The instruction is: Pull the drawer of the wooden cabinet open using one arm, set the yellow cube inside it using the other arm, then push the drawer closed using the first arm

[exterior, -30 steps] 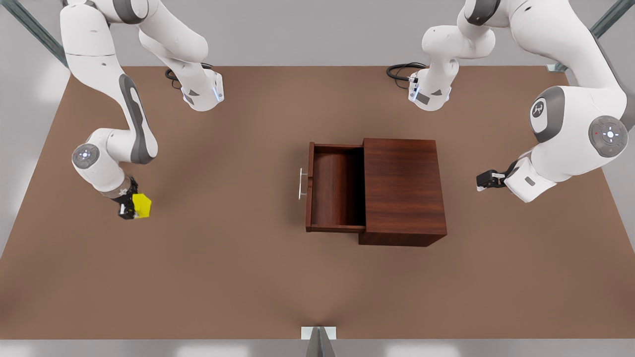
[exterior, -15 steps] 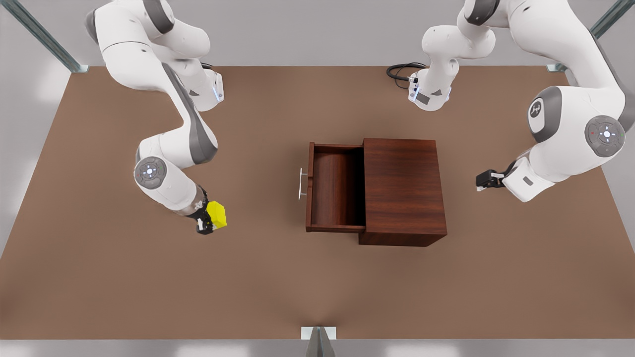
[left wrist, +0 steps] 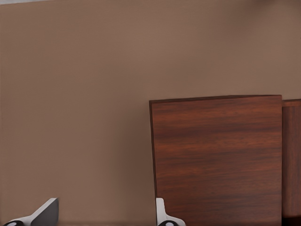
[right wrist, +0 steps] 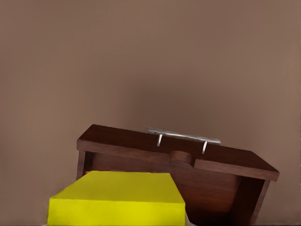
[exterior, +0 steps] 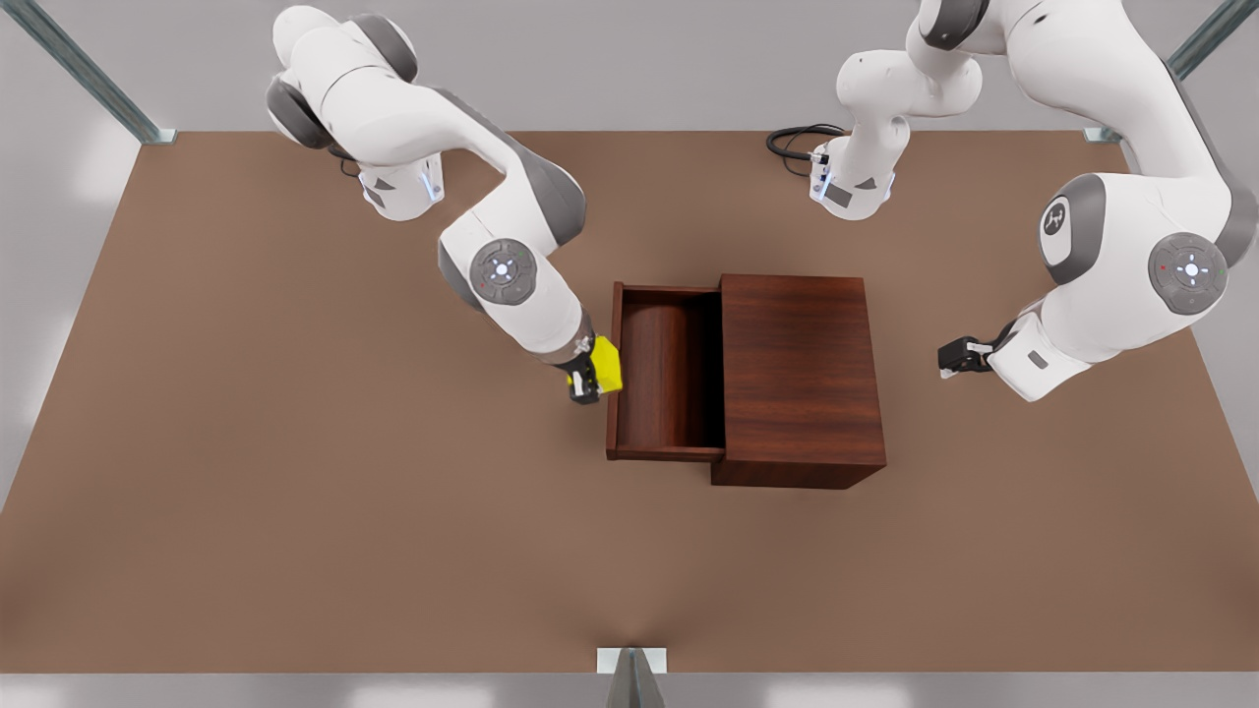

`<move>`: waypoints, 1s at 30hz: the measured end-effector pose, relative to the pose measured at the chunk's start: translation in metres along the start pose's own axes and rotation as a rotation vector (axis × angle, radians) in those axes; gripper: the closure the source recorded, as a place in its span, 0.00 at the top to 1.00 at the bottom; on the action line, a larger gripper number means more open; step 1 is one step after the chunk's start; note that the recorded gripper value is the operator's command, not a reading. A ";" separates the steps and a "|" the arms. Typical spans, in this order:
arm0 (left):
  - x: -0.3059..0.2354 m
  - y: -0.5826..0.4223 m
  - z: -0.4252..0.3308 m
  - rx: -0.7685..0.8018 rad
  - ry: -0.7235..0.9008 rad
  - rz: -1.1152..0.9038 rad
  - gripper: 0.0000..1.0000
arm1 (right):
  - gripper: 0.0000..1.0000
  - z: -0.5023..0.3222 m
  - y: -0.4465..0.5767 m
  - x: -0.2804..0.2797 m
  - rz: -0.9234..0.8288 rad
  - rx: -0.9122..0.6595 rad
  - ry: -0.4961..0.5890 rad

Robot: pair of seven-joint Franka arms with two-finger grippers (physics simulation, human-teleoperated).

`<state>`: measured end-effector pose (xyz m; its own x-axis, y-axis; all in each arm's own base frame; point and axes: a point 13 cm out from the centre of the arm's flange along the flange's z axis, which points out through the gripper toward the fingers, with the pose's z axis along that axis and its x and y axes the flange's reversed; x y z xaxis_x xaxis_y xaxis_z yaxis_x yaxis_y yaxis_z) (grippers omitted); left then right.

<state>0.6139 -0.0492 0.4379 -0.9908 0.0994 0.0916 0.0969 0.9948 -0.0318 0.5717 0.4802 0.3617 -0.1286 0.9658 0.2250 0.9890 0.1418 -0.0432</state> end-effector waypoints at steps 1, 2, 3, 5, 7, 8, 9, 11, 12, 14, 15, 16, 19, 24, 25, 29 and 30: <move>0.000 0.000 0.000 0.000 0.000 0.000 1.00 | 0.63 0.011 -0.003 0.011 0.018 0.010 0.001; 0.000 0.000 0.000 0.000 0.000 0.000 1.00 | 0.63 0.022 -0.007 0.023 0.036 0.018 0.002; 0.000 0.000 0.000 0.000 0.000 0.000 1.00 | 0.63 0.033 -0.011 0.033 0.053 0.028 0.002; 0.000 0.000 0.000 0.000 0.000 0.000 1.00 | 0.63 0.052 -0.017 0.045 0.094 0.040 -0.005; 0.000 -0.001 0.001 0.000 0.003 0.000 1.00 | 0.63 0.066 -0.021 0.056 0.134 0.035 -0.013; 0.001 -0.002 0.002 0.000 0.004 0.001 1.00 | 0.63 0.072 -0.021 0.061 0.155 0.034 -0.011; 0.001 -0.003 0.002 0.000 0.005 0.001 1.00 | 0.63 0.081 -0.021 0.066 0.176 0.036 -0.010; 0.001 -0.003 0.002 0.000 0.005 0.000 1.00 | 0.63 0.102 -0.024 0.073 0.211 0.033 -0.028; 0.001 -0.003 0.002 0.000 0.005 -0.001 1.00 | 0.63 0.113 -0.026 0.077 0.226 0.030 -0.040; 0.001 -0.003 0.002 -0.002 0.005 -0.002 1.00 | 0.63 0.125 -0.029 0.080 0.256 0.017 -0.064; 0.001 -0.003 0.002 -0.006 0.005 0.000 1.00 | 0.63 0.129 -0.031 0.081 0.271 0.015 -0.072; 0.001 -0.005 0.002 -0.009 0.006 0.003 1.00 | 0.63 0.132 -0.033 0.082 0.283 0.009 -0.085; 0.000 -0.012 0.002 -0.017 0.004 0.015 1.00 | 1.00 0.143 -0.042 0.086 0.311 0.005 -0.120; 0.000 -0.013 -0.001 -0.019 -0.002 0.014 1.00 | 1.00 0.131 -0.042 0.070 0.373 0.001 -0.168; 0.000 -0.013 -0.002 -0.019 -0.003 0.014 1.00 | 1.00 0.092 -0.020 0.036 0.430 -0.015 -0.168; -0.017 -0.132 -0.004 -0.014 -0.039 0.150 1.00 | 1.00 -0.108 0.055 -0.249 0.741 -0.079 -0.169; -0.016 -0.202 0.002 -0.012 -0.049 0.223 1.00 | 1.00 -0.124 0.047 -0.319 0.772 -0.061 -0.196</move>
<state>0.6102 -0.2523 0.4408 -0.9482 0.3157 0.0353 0.3145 0.9486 -0.0341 0.6679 0.1517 0.4091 0.5890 0.8078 -0.0223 0.8057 -0.5891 -0.0621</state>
